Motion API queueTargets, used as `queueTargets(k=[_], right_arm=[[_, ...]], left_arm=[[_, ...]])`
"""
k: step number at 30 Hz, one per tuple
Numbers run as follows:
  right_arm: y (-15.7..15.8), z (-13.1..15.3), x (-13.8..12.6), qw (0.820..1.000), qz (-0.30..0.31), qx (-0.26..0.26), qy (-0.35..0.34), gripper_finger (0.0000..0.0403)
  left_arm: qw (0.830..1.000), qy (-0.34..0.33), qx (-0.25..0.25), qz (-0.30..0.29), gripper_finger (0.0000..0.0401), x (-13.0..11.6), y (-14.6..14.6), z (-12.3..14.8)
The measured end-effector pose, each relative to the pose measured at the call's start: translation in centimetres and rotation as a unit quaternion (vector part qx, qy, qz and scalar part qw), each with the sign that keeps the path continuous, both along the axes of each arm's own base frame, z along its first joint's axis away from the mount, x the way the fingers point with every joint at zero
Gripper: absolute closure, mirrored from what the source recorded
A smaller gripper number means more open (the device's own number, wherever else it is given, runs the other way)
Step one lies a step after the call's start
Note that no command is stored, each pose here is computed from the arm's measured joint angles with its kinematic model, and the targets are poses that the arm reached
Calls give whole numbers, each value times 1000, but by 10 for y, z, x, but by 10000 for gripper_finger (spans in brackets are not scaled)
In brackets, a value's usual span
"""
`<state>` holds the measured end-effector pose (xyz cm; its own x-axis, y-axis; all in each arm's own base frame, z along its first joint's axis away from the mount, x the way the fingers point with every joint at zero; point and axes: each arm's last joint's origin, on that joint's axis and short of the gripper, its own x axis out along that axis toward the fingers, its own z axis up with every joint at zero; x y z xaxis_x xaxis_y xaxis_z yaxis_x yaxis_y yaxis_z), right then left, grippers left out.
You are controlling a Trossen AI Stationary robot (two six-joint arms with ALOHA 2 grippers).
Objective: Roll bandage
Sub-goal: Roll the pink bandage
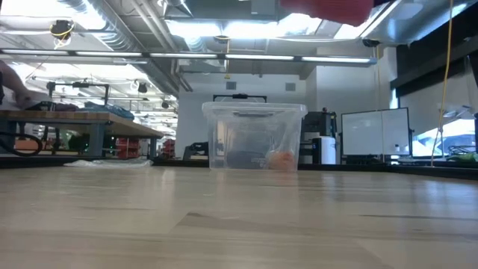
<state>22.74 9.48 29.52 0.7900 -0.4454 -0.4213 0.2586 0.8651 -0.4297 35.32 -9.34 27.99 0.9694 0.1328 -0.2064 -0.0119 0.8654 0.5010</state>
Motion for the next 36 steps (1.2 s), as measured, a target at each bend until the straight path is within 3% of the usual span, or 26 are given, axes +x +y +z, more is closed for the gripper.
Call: queueTargets(k=[7,13,17,21,30,33,36], right_arm=[[-14,-7,4,991,27,118,50,237],[-15,23,1,990,33,130,50,237],[-10,41,5,981,100,162,34,237],[-3,39,16,973,169,153,22,237],[5,17,39,979,172,99,54,240],[4,18,38,979,172,98,52,267],[4,19,37,979,173,98,50,320]], left_arm=[[1000,7,2,1,388,0,1,-1],[1000,22,-13,13,388,0,5,-5],[999,26,-18,19,388,0,8,-6],[999,24,-17,19,388,0,7,-5],[999,26,-12,17,388,0,7,-6],[999,26,-12,16,388,0,7,-6],[999,30,-11,17,388,0,7,-6]])
